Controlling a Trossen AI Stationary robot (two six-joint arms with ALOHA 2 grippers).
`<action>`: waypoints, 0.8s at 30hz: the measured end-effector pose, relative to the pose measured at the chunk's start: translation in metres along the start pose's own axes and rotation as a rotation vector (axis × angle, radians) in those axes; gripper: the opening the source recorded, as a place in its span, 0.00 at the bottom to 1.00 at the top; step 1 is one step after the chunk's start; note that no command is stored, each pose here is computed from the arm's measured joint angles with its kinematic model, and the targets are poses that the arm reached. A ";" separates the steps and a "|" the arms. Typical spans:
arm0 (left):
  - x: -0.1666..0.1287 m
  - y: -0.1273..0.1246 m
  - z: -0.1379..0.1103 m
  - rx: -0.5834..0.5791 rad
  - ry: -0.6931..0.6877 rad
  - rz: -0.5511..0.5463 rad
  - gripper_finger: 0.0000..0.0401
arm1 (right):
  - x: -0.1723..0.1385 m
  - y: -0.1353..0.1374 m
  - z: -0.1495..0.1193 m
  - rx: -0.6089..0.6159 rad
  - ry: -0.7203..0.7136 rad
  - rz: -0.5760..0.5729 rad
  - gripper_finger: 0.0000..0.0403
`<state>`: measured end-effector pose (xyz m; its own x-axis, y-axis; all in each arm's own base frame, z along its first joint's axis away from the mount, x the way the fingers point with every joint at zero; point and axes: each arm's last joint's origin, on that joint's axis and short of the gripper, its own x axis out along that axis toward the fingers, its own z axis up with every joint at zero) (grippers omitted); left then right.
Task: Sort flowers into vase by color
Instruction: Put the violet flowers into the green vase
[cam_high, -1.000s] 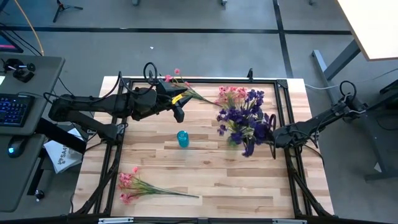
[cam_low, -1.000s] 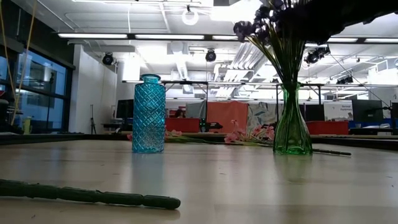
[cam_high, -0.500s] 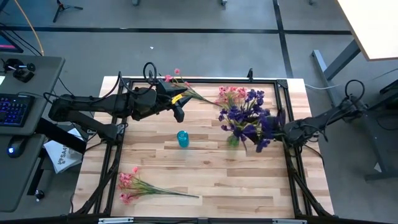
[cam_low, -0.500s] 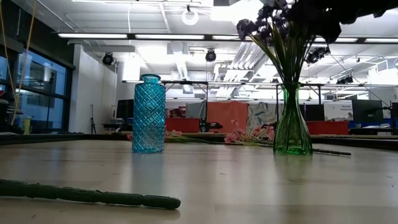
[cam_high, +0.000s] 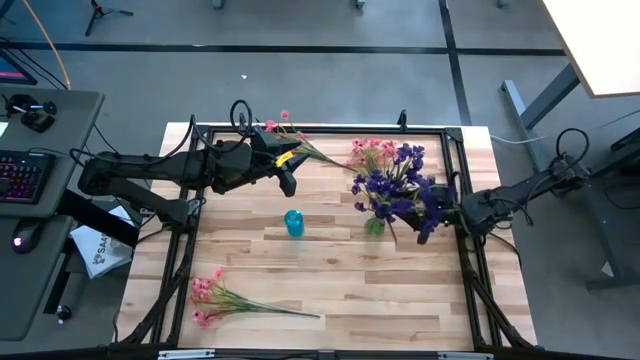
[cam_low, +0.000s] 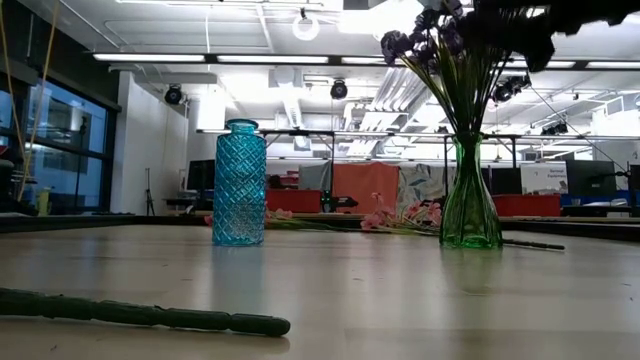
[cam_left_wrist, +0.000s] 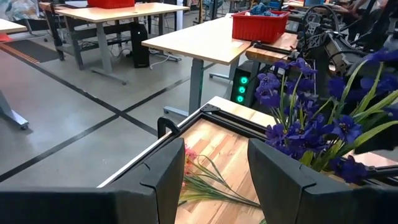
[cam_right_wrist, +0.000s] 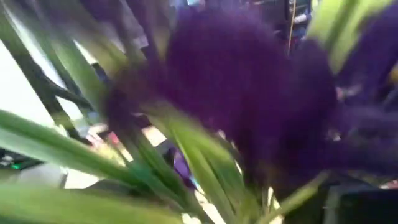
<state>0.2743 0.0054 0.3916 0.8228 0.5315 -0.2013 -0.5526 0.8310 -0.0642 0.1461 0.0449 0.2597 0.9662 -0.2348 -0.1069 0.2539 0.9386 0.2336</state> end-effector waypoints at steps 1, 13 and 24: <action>0.000 0.000 0.000 0.000 0.000 0.000 0.41 | 0.001 -0.001 -0.003 -0.002 0.017 -0.026 0.50; 0.000 0.000 0.001 -0.007 -0.012 0.017 0.41 | 0.015 0.002 -0.025 0.019 0.134 -0.120 0.10; 0.000 0.000 0.001 -0.009 -0.016 0.016 0.41 | 0.011 0.006 -0.018 0.035 0.143 0.057 0.08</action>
<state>0.2743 0.0057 0.3930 0.8159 0.5472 -0.1868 -0.5666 0.8210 -0.0701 0.1576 0.0527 0.2431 0.9633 -0.1406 -0.2288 0.2028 0.9394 0.2765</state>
